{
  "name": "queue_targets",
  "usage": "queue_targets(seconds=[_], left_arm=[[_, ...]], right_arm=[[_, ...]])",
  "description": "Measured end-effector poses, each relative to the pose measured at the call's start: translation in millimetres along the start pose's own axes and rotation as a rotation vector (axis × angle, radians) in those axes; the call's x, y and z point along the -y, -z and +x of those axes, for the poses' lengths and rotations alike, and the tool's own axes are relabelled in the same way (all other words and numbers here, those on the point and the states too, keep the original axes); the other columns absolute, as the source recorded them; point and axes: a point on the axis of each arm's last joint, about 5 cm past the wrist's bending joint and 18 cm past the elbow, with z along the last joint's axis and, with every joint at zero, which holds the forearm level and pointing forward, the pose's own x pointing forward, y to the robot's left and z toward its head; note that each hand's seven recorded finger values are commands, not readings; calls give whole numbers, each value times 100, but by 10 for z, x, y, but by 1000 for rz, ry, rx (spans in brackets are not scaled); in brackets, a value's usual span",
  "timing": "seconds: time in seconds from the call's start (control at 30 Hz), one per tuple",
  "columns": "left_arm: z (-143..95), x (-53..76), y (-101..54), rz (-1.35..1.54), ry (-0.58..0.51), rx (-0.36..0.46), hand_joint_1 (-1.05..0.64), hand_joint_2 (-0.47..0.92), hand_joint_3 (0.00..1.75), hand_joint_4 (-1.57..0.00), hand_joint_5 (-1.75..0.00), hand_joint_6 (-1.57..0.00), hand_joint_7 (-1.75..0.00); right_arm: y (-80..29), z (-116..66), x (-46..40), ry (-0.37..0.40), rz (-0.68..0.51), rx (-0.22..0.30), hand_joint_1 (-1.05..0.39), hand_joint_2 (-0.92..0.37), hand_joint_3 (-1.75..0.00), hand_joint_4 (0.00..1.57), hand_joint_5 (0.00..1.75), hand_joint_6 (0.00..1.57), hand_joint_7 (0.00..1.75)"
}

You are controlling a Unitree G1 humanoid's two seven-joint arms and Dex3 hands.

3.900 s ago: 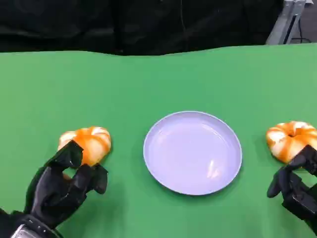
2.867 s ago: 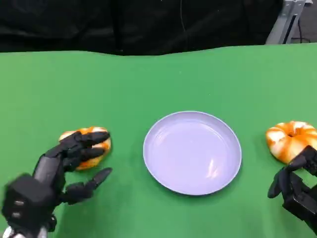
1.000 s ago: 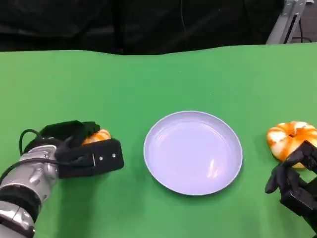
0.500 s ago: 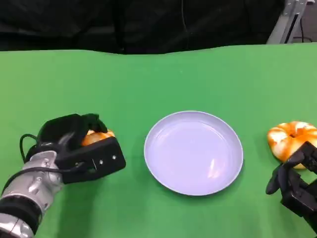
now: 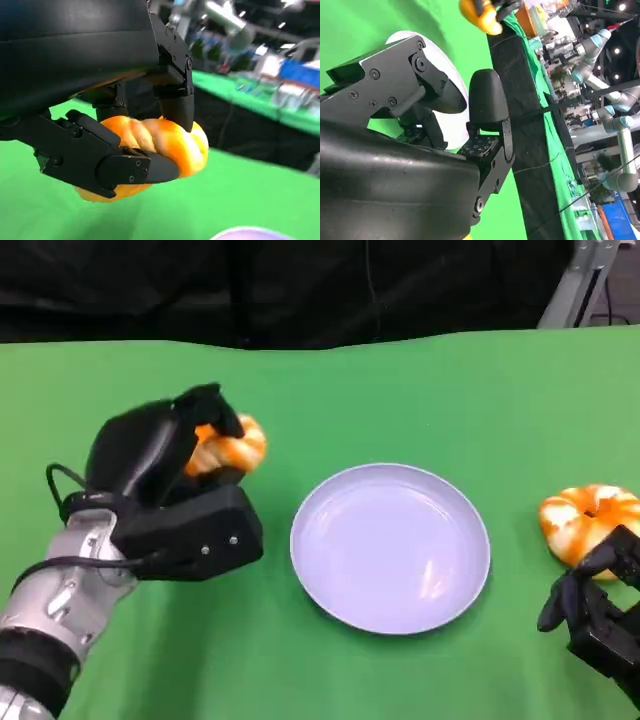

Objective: Grasp the bread from the table and place it into the plate.

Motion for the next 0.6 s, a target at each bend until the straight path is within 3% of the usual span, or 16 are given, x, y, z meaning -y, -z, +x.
queue_targets(seconds=[0.07, 0.23, 0.4, 0.5, 0.6], left_arm=[[-11, -18, -67, -7, -7, 37, -8, 61, 95, -73, -175, -72, -158], [59, -52, -451, -43, -52, 240, -6, 57, 98, -72, -175, -73, -156], [78, -17, -612, -61, -51, 302, -8, 54, 100, -73, -175, -70, -162], [83, -4, -657, -60, -47, 319, -7, 57, 91, -74, -175, -83, -137], [85, 37, -712, -72, -37, 333, -10, 60, 91, -73, -175, -82, -139]], right_arm=[[-2, -4, 7, 3, -1, 0, -9, -56, -117, 81, 175, 71, 158], [-6, 6, 2, -3, -1, 1, -9, -56, -117, 81, 175, 71, 157], [-1, -5, 8, 5, -1, -2, -8, -56, -118, 81, 175, 71, 157], [-1, -4, 7, 4, -1, -2, -8, -56, -118, 81, 175, 71, 157], [0, -2, 4, 2, -1, -3, -8, -56, -118, 81, 175, 71, 157]])
